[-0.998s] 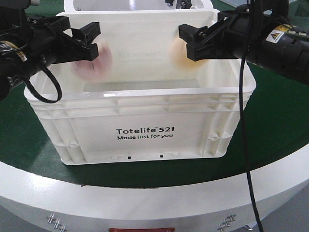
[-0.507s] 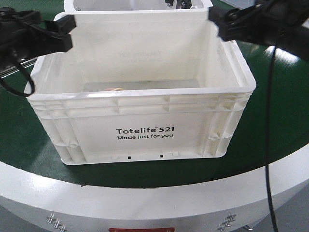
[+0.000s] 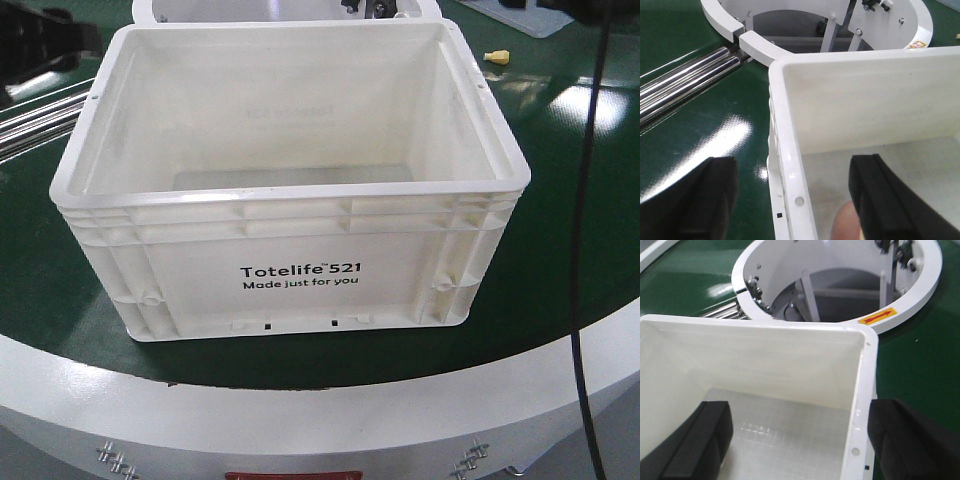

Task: Place moving items into box and shelve
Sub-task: 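Move both grippers onto opposite side walls of the crate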

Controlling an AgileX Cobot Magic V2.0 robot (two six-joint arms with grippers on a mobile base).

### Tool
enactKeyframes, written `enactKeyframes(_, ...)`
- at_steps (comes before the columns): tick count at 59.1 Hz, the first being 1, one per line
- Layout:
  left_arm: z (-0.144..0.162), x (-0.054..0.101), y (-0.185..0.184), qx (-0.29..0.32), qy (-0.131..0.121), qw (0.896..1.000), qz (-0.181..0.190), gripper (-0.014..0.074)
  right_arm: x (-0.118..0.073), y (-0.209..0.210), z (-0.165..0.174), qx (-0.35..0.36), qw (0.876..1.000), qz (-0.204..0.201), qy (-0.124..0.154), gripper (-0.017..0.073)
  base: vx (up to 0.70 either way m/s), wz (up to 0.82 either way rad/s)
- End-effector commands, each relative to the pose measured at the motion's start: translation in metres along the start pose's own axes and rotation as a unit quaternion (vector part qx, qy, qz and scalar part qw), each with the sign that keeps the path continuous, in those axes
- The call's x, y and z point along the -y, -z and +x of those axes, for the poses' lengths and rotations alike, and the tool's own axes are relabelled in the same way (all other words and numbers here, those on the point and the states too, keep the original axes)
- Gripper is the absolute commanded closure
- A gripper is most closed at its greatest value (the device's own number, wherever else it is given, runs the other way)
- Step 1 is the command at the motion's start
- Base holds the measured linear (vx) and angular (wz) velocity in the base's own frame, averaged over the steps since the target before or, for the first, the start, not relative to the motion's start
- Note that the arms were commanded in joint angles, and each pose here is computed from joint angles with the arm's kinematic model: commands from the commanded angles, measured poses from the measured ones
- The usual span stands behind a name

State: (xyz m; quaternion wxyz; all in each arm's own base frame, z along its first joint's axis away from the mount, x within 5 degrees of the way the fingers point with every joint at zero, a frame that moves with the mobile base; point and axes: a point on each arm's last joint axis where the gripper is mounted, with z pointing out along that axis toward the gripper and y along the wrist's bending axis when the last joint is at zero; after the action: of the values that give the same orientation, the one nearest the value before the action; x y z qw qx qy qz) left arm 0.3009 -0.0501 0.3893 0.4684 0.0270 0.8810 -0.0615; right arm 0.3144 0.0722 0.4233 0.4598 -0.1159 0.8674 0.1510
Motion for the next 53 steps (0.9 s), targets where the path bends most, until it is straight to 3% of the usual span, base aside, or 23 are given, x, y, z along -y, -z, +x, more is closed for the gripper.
enactKeyframes(1,-0.029,0.003,0.011,0.032,0.008,0.999,0.005,0.002,0.0,0.011,-0.025,0.018,1.0,0.013,-0.009,-0.0028,0.0,0.0)
enactKeyframes(8,-0.038,0.004,-0.004,0.0,0.008,1.0,0.001,0.002,0.009,-0.006,-0.03,-0.039,0.998,0.039,-0.012,-0.0028,0.0,0.0)
enactKeyframes(24,-0.017,0.002,-0.042,-0.098,0.008,0.995,-0.01,0.002,0.016,-0.035,-0.018,-0.103,0.994,0.036,-0.02,-0.0028,0.0,0.0)
enactKeyframes(53,-0.003,0.001,-0.066,-0.151,0.01,0.988,-0.014,0.002,0.022,-0.065,-0.002,-0.163,0.986,0.022,-0.038,-0.0028,0.0,0.0)
